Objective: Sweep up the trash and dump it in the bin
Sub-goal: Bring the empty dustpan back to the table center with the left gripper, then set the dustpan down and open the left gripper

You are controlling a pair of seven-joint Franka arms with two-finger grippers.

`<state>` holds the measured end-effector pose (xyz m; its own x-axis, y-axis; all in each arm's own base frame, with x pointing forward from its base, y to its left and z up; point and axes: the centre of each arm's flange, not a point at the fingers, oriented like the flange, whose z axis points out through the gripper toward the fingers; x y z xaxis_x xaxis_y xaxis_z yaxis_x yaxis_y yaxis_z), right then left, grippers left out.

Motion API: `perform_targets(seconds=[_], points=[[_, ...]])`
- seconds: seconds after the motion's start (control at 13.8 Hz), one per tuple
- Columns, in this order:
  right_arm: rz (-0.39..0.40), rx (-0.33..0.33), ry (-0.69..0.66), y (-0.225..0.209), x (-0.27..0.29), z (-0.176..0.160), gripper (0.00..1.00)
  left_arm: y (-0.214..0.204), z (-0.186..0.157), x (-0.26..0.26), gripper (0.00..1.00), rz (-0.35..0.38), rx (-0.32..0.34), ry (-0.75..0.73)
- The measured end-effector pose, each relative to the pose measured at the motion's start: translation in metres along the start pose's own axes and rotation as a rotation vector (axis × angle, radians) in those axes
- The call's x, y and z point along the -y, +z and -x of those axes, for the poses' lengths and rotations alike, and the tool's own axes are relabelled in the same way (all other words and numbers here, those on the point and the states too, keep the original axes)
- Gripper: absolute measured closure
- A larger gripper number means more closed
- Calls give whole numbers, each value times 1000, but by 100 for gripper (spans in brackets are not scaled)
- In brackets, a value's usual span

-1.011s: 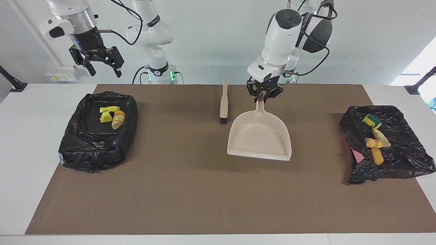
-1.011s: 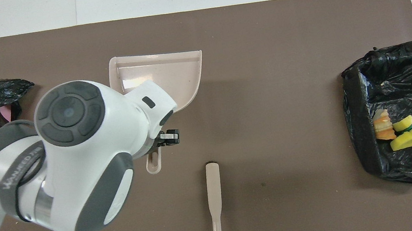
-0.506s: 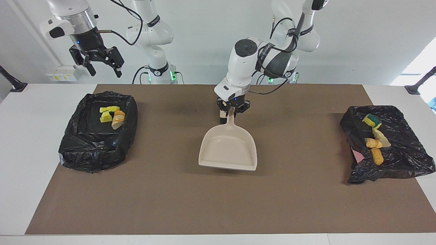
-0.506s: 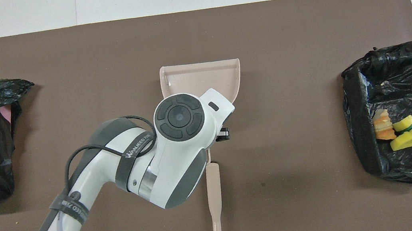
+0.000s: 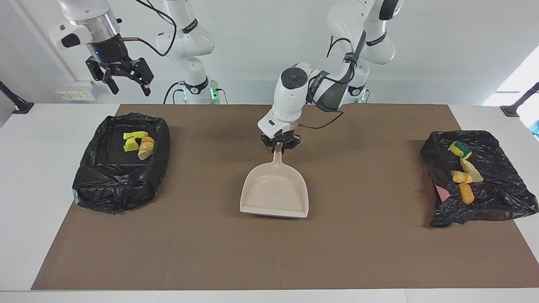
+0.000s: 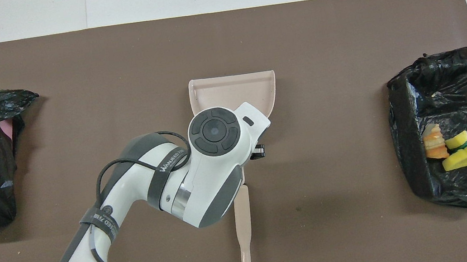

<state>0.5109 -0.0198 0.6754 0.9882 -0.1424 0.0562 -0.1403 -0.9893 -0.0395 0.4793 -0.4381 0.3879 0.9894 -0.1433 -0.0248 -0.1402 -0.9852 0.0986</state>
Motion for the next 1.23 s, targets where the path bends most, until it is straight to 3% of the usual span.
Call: perform_targets(seconds=[0.22,0.36,0.65,0.72,1.23], points=[[0,0,0,0,0,0,0,28,-1,-8,68,-3,2,-23],[0,0,0,0,0,0,0,29,-3,-6,51,-2,-3,-27],[0,1,0,0,0,0,0,16,-19,16,4,1,-22,-71],[0,1,0,0,0,0,0,10,-27,29,0,3,-28,-95],[0,1,0,0,0,0,0,-52,-81,161,0,14,-76,-220]])
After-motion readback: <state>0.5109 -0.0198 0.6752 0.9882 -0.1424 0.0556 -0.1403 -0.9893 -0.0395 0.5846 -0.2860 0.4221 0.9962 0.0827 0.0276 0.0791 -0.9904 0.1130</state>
